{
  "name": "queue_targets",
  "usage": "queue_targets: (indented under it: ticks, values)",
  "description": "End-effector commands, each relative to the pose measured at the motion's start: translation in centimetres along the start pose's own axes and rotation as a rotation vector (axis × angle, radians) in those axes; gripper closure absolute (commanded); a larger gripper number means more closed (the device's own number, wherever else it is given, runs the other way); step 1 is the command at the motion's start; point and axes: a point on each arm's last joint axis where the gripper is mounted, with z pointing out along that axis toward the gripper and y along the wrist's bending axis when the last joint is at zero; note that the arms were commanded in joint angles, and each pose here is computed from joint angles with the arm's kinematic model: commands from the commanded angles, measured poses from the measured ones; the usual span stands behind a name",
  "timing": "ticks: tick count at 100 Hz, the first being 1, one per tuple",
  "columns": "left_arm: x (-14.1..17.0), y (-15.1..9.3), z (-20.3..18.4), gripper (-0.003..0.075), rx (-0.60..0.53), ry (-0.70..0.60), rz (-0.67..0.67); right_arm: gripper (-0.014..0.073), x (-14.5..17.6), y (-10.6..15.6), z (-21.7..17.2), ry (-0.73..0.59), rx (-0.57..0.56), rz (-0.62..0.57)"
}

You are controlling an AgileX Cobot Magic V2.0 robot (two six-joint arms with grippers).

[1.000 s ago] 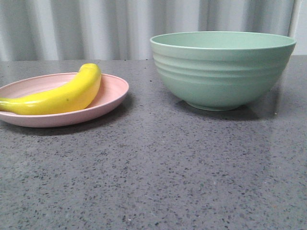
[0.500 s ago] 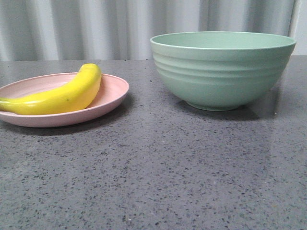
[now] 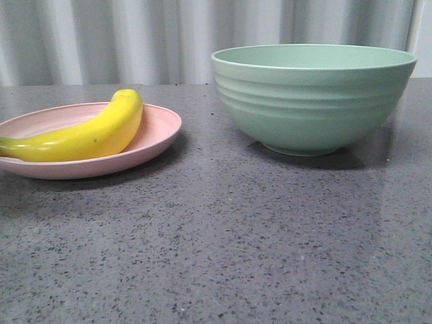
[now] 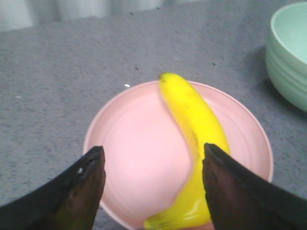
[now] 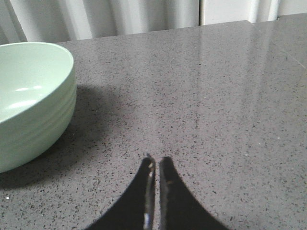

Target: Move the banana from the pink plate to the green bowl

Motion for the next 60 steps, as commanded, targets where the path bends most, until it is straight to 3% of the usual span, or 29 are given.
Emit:
queue_targets:
  ticks: [1, 21, 60]
  values:
    - [-2.0, -1.3, 0.8, 0.032, 0.058, -0.028, 0.009, 0.0674, -1.8, 0.1, -0.2, -0.099, 0.001, -0.004]
    - [-2.6, -3.4, 4.0, 0.0321, 0.142, 0.158, 0.006, 0.0674, -1.8, 0.1, -0.2, -0.099, 0.001, -0.004]
    - [-2.6, -4.2, 9.0, 0.0321, 0.163, 0.404, -0.005, 0.0674, -1.8, 0.1, -0.2, -0.099, 0.001, -0.004]
